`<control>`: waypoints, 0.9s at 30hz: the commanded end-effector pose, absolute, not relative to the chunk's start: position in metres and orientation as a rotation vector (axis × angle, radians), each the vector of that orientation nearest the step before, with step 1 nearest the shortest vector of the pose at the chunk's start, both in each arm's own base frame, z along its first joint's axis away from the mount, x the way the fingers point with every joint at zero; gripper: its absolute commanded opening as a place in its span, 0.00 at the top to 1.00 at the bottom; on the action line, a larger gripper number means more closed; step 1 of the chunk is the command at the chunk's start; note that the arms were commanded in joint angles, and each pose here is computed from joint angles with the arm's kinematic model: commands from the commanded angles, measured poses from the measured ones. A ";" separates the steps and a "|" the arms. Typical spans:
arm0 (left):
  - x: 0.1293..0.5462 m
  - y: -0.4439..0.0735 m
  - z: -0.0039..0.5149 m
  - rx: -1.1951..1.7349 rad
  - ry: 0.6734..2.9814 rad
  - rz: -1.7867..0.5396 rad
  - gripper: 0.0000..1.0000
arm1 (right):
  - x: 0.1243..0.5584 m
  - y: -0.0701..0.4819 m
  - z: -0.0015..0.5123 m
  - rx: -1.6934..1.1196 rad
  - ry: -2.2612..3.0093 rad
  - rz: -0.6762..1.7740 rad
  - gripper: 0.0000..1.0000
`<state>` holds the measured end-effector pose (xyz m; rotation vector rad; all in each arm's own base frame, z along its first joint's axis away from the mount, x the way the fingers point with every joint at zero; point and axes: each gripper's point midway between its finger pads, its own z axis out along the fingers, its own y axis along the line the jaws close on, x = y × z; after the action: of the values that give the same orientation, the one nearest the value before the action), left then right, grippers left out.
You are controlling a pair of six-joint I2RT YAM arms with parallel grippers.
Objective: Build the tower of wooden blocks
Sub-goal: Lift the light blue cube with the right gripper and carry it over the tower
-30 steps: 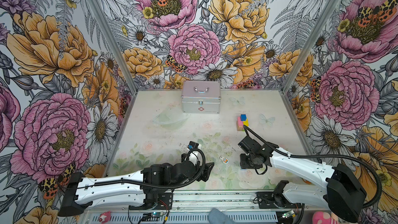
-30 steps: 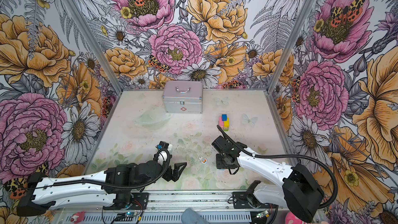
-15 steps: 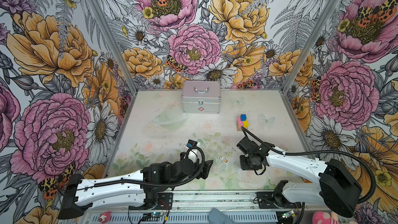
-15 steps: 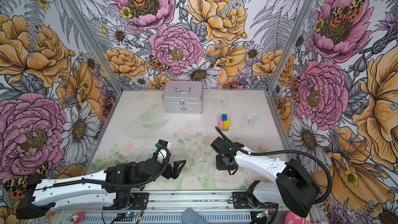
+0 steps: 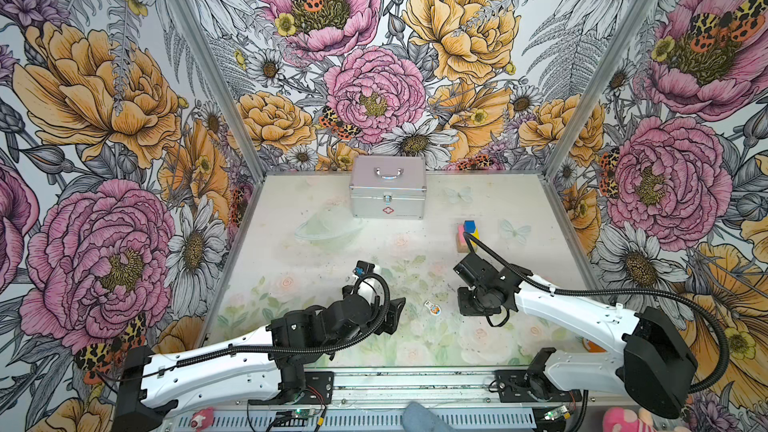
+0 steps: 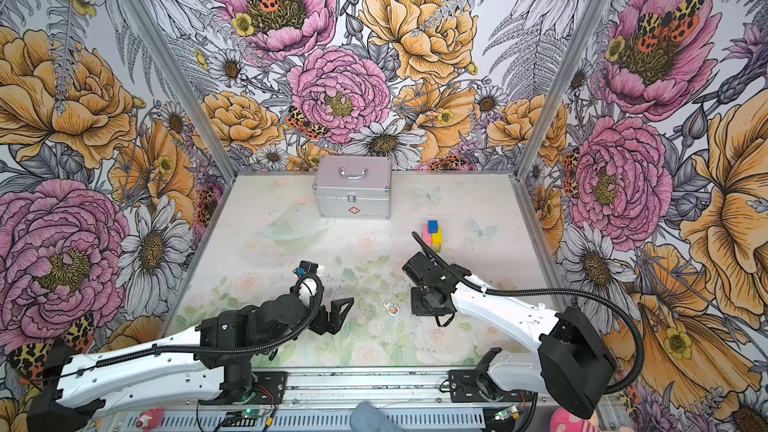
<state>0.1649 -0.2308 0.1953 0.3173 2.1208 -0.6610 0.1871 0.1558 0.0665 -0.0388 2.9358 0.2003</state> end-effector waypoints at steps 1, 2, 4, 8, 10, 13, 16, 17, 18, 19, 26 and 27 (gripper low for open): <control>0.170 -0.235 0.213 0.341 2.092 -0.696 0.01 | 0.205 0.152 0.079 -0.070 2.905 0.154 0.71; 0.173 -0.234 0.215 0.340 2.087 -0.696 0.01 | 0.209 0.152 0.083 -0.072 2.900 0.152 0.71; 0.180 -0.234 0.219 0.332 2.072 -0.695 0.01 | 0.221 0.149 0.091 -0.065 2.888 0.149 0.71; 0.198 -0.233 0.227 0.318 2.061 -0.703 0.01 | 0.249 0.140 0.106 -0.036 2.864 0.151 0.71; 0.208 -0.234 0.231 0.318 2.058 -0.703 0.01 | 0.267 0.135 0.114 -0.027 2.855 0.143 0.71; 0.218 -0.238 0.233 0.336 2.065 -0.704 0.01 | 0.293 0.129 0.121 -0.024 2.850 0.137 0.71; 0.230 -0.241 0.232 0.342 2.079 -0.694 0.01 | 0.316 0.123 0.125 -0.014 2.850 0.135 0.71; 0.234 -0.241 0.232 0.343 2.083 -0.690 0.01 | 0.324 0.122 0.127 -0.022 2.847 0.143 0.71; 0.238 -0.242 0.232 0.343 2.087 -0.685 0.01 | 0.331 0.120 0.127 -0.022 2.848 0.143 0.71; 0.240 -0.243 0.231 0.347 2.091 -0.681 0.01 | 0.337 0.118 0.127 -0.020 2.847 0.143 0.71; 0.258 -0.246 0.227 0.353 2.112 -0.680 0.01 | 0.368 0.105 0.123 -0.007 2.863 0.145 0.71; 0.260 -0.246 0.226 0.352 2.114 -0.681 0.01 | 0.371 0.105 0.121 -0.010 2.867 0.145 0.71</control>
<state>0.2546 -0.2377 0.2087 0.3156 2.1659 -0.6279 0.3615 0.1037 0.1171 0.0400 2.8697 0.1292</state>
